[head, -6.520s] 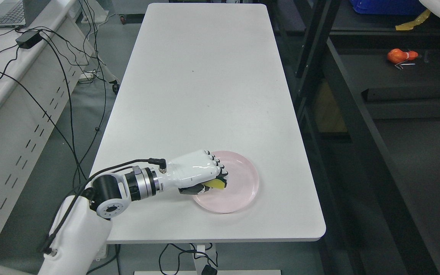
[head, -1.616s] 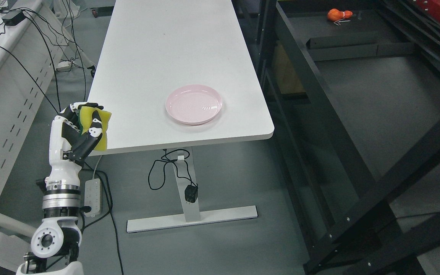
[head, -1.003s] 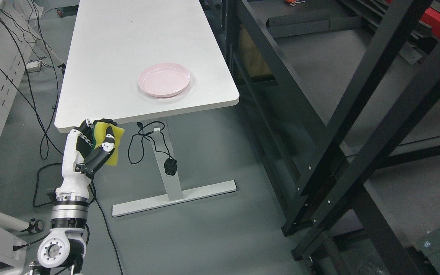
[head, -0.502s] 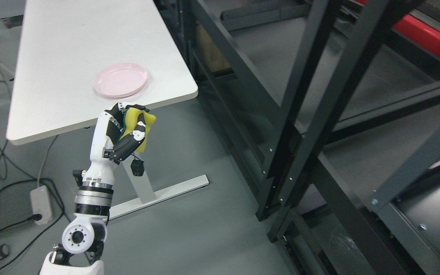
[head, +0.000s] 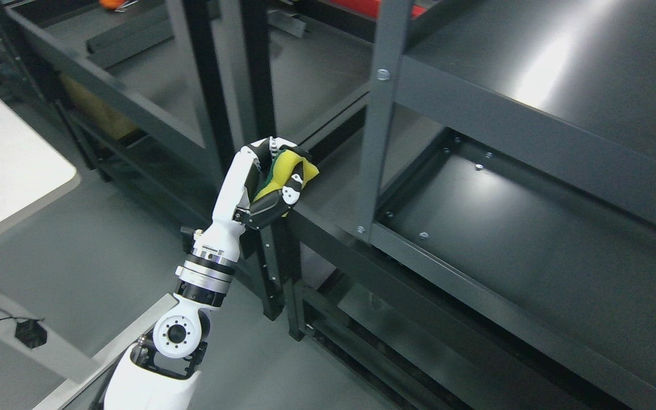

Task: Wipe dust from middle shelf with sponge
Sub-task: 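Raise the left hand with the sponge into the middle shelf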

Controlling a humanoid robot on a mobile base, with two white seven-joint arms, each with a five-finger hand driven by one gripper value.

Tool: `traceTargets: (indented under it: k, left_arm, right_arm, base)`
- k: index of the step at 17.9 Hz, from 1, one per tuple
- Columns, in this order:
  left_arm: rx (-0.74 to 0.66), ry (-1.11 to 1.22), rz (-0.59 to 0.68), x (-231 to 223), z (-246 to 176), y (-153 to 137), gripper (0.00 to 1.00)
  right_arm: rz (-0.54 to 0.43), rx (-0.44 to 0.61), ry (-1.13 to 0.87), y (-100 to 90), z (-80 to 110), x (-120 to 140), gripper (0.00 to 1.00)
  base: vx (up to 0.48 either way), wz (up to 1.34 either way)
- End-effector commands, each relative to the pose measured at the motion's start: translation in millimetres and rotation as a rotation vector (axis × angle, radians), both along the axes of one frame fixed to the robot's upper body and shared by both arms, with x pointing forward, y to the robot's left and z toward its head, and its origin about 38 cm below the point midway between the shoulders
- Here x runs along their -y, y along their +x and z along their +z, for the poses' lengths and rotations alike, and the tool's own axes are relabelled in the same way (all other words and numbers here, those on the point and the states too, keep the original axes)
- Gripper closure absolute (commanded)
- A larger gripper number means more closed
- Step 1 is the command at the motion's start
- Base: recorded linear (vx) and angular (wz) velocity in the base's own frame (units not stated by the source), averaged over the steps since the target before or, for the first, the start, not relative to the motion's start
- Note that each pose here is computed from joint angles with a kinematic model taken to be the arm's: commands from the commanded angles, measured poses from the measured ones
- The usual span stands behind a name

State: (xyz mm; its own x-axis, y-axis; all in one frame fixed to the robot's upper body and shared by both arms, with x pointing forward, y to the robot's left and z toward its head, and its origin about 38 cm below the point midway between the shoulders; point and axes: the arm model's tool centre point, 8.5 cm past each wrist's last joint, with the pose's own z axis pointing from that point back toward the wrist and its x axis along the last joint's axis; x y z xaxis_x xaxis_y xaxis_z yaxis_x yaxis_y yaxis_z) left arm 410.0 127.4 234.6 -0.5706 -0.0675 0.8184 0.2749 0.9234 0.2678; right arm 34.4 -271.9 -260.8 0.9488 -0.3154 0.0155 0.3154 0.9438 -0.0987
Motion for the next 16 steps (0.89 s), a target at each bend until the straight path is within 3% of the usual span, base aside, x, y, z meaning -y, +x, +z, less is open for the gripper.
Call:
traceTargets:
  k: [1, 5, 7, 12, 16]
  left_arm:
    - [-0.062, 0.068, -0.207, 73.3, -34.7, -37.8, 1.0]
    - [-0.039, 0.079, -0.241, 80.7, -28.3, -39.0, 1.0]
    - [-0.03, 0.132, -0.324, 91.1, -25.4, -39.8, 1.0]
    - [0.186, 0.354, -0.386, 132.6, 35.1, -12.0, 0.99]
    - [0.377, 0.466, -0.523, 175.0, 39.5, -45.5, 0.99]
  right_arm:
    - [0.0, 0.017, -0.02, 6.0, 1.2, 12.4, 0.0]
    - [0.0, 0.017, -0.02, 6.0, 1.2, 12.4, 0.0]
    - [0.0, 0.017, -0.02, 6.0, 1.2, 12.4, 0.0]
    - [0.0, 0.017, -0.02, 6.0, 1.2, 12.4, 0.0]
    - [0.002, 0.018, -0.02, 7.0, 1.3, 12.4, 0.0]
  base:
    - [-0.05, -0.74]
    - [-0.026, -0.42]
    - [-0.002, -0.03]
    - [-0.001, -0.04]
    - [-0.015, -0.6]
